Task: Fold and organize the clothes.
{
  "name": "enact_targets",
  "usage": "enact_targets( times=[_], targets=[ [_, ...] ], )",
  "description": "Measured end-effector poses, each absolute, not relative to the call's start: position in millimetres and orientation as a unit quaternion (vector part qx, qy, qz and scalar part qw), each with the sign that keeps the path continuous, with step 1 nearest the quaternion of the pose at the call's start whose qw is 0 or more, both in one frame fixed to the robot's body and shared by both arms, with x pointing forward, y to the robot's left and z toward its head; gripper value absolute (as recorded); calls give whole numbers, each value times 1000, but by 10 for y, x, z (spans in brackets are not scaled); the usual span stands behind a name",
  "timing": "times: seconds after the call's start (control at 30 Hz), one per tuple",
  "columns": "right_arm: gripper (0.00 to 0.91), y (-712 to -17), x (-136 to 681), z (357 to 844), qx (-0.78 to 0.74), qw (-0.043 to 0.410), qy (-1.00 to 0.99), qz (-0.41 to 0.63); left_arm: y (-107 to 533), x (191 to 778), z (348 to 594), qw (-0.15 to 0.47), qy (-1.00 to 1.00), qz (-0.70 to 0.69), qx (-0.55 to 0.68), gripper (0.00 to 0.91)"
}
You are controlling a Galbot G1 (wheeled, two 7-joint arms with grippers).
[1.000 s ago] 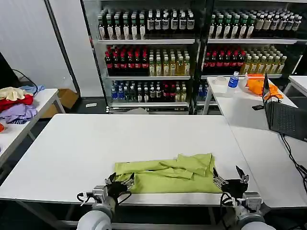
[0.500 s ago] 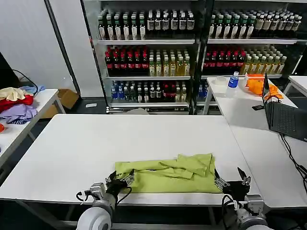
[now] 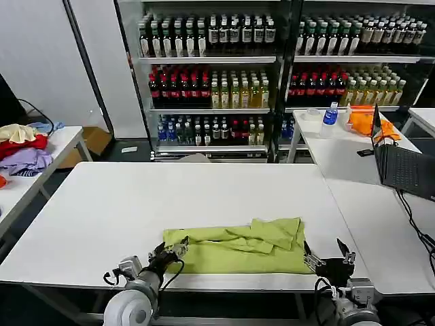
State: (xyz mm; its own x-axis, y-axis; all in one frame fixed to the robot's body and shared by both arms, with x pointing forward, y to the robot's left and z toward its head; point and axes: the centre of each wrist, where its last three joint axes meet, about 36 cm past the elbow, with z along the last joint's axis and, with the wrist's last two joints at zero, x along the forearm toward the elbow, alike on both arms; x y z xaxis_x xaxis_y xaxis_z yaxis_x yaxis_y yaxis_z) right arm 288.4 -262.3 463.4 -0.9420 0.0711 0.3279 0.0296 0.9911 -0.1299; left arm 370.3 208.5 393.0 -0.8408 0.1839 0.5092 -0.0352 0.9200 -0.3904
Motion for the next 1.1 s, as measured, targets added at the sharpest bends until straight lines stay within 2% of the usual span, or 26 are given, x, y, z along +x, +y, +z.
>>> enact_targets(
  times=[0.67,1.1],
  targets=[
    [907,-2620,2887,4631,-27,168,-984,59,2056,3594,4116,225,-955,195,-21,907],
    [907,-2646,2857,4635,-31,170,-983,62,1985,3686,4000,243,-957,160,-16,907]
  ],
)
